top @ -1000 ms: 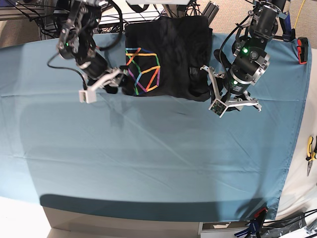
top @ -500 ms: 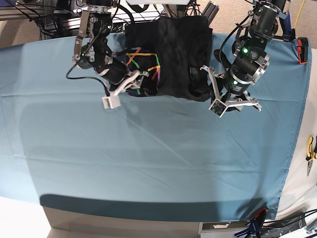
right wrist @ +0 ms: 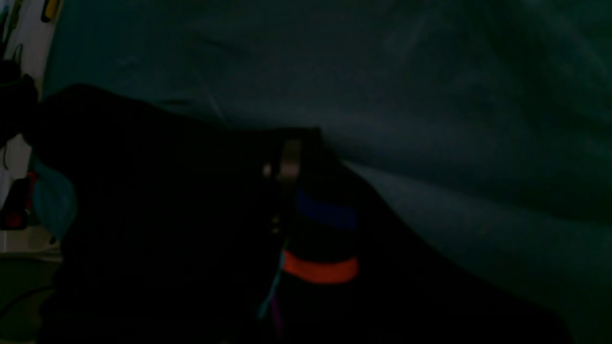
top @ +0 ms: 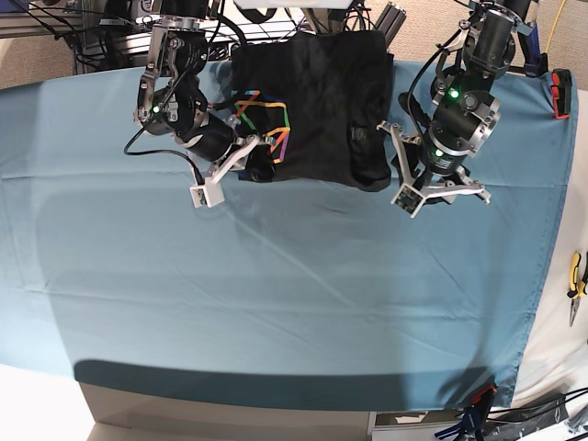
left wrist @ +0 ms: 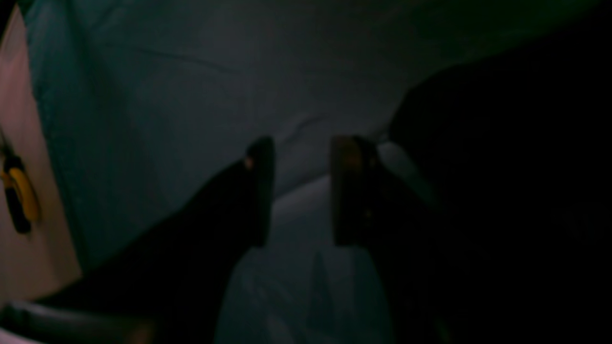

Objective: Fold the T-shirt properly
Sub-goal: 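Pull the right gripper back to the printed shirt edge and press it, then raise the left gripper and move it to the shirt's plain end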

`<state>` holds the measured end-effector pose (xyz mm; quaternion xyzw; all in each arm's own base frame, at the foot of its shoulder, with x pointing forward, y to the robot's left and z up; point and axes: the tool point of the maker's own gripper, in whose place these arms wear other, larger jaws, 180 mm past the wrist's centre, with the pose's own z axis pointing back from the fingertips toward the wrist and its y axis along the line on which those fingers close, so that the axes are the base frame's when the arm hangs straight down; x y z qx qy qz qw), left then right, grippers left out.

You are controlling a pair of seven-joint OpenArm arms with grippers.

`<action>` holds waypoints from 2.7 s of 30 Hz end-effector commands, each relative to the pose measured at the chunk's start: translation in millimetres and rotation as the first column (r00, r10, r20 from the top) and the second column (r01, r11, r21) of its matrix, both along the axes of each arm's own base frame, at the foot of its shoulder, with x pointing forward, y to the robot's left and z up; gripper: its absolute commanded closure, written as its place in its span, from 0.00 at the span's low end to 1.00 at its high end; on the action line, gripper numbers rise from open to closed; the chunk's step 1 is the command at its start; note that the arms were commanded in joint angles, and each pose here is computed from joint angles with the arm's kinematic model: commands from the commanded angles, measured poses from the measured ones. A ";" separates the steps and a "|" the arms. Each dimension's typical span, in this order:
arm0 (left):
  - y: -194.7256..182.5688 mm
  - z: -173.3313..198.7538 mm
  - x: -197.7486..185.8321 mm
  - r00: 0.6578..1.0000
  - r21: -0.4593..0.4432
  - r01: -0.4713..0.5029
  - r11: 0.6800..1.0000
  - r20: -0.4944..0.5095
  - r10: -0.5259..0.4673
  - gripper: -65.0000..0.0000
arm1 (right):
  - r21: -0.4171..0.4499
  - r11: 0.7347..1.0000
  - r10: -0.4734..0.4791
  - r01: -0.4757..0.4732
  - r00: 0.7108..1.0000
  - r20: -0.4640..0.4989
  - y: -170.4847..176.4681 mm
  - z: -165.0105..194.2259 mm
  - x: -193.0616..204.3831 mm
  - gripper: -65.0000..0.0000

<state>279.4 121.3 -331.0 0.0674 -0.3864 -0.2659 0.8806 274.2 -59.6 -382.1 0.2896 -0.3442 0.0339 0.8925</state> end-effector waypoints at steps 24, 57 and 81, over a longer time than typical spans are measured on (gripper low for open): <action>27.2 -7.3 -147.8 0.923 -0.595 -0.144 0.790 -0.370 -0.110 0.41 | 0.000 1.000 -0.007 0.007 0.999 0.054 -0.6 11.3 10.2 1.00; -62.6 -47.9 -166.3 0.858 -0.616 -0.097 0.782 -0.449 -0.248 0.38 | -0.003 1.000 -0.007 0.007 0.999 0.053 -0.8 11.0 10.1 1.00; -57.3 -51.7 -159.6 0.842 -0.581 -0.073 0.811 -0.472 -0.263 1.00 | -0.002 1.000 0.018 -0.018 0.997 0.070 2.0 12.9 9.3 1.00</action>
